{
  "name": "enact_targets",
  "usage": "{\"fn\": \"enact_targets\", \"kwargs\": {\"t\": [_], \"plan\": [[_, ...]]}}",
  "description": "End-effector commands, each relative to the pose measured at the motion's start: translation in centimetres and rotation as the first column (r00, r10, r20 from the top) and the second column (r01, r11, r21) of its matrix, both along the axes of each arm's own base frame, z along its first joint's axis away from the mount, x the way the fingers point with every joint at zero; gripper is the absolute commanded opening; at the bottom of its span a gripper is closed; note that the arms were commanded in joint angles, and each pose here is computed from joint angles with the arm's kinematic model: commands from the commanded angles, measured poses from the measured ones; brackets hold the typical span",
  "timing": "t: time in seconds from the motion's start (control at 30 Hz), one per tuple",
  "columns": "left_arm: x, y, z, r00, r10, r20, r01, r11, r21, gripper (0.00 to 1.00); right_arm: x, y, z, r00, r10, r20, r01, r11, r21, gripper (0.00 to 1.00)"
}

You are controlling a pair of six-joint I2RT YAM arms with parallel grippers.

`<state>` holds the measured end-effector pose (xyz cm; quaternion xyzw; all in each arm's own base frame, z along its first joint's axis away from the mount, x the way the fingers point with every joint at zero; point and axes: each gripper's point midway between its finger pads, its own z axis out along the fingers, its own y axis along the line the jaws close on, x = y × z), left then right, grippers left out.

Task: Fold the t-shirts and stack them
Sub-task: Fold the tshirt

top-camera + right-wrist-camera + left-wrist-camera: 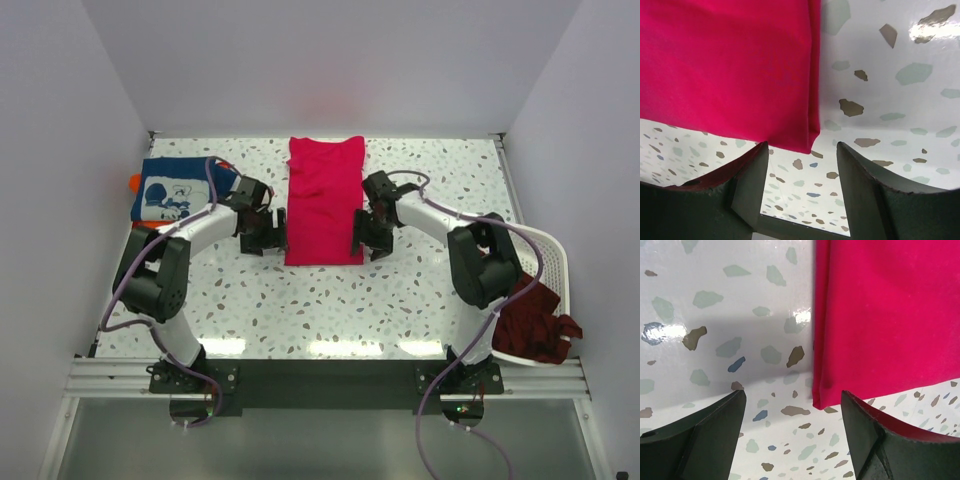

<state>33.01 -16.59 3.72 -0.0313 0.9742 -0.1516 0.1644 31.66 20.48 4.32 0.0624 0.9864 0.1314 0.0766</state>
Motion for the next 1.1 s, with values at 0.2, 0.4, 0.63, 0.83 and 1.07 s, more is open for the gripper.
{"fn": "enact_targets", "kwargs": {"t": [0.2, 0.4, 0.63, 0.83, 1.07], "plan": [[0.5, -0.5, 1.4, 0.996, -0.021, 0.083, 0.024, 0.999, -0.042, 0.82, 0.9, 0.1, -0.4, 0.998, -0.035, 0.054, 0.037, 0.999, -0.033, 0.52], [0.0, -0.3, 1.1, 0.997, -0.023, 0.08, 0.026, 0.999, -0.038, 0.82, -0.5, -0.9, -1.2, 0.999, -0.039, 0.027, 0.041, 0.996, -0.076, 0.5], [-0.2, -0.6, 0.7, 0.997, -0.032, 0.068, 0.035, 0.998, -0.053, 0.82, -1.7, -0.4, -2.5, 1.0, -0.014, -0.005, 0.013, 0.995, -0.099, 0.49], [-0.8, -0.4, -0.1, 0.998, -0.032, 0.046, 0.033, 0.999, -0.041, 0.79, -1.5, 0.2, -2.9, 1.0, 0.003, -0.007, -0.004, 0.993, -0.114, 0.44], [-1.8, -0.2, -1.2, 0.999, -0.04, 0.006, 0.04, 0.999, -0.009, 0.7, -1.6, 0.4, -3.2, 1.0, 0.014, -0.012, -0.015, 0.992, -0.126, 0.34]]}}
